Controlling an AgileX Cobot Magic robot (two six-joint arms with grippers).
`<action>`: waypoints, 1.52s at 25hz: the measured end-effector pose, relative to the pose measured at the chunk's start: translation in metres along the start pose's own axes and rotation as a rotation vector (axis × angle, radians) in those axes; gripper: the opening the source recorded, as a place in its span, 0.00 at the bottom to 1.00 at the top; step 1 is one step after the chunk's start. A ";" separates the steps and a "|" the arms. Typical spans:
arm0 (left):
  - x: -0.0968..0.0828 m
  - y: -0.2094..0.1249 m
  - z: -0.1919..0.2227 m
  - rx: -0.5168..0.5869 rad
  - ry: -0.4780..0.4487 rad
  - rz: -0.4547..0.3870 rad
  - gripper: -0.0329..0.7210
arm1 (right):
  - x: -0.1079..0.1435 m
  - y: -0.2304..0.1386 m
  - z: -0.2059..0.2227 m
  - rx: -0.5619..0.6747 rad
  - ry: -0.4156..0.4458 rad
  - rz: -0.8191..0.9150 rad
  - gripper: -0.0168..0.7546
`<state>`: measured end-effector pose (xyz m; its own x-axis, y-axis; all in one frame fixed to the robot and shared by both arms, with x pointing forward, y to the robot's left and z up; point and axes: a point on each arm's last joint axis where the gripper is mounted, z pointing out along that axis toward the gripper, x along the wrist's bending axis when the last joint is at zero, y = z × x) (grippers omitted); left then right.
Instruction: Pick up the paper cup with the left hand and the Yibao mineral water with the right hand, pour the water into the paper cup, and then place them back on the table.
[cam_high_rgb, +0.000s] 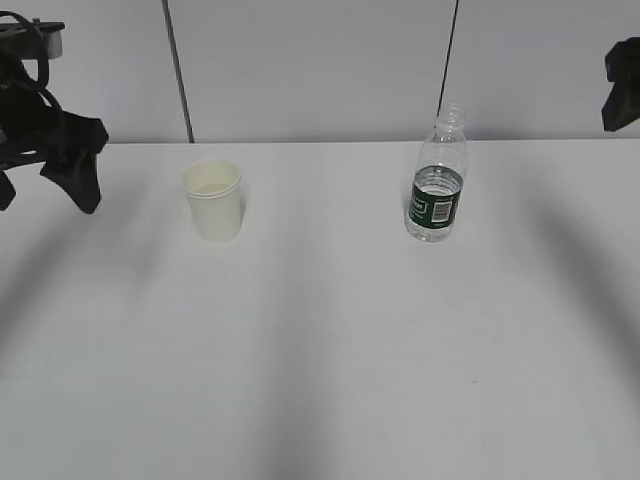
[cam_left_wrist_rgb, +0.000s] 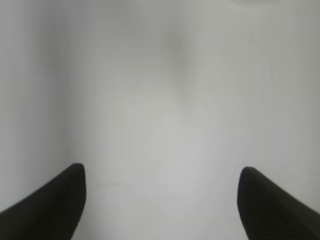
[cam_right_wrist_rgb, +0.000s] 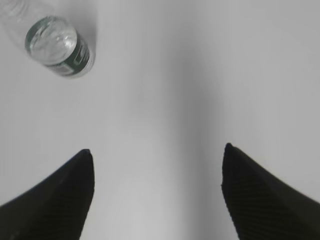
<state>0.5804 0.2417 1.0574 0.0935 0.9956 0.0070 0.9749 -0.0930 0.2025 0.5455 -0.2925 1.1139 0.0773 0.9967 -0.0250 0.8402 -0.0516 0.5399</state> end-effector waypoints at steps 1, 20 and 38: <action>0.000 -0.002 0.000 0.022 0.001 0.002 0.78 | 0.002 -0.003 -0.002 0.031 0.021 -0.011 0.78; 0.001 -0.050 -0.031 0.007 -0.047 -0.005 0.78 | 0.007 -0.030 -0.027 0.224 0.123 -0.122 0.78; 0.012 -0.195 -0.087 -0.208 -0.086 -0.009 0.78 | -0.004 -0.149 -0.096 0.095 0.188 -0.099 0.78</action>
<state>0.3742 0.2729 1.1033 0.1104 0.9909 -0.0775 0.9140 -0.0706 0.3995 0.3684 -0.2832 1.1148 -0.1016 0.9909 0.0879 0.8863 0.0501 0.4604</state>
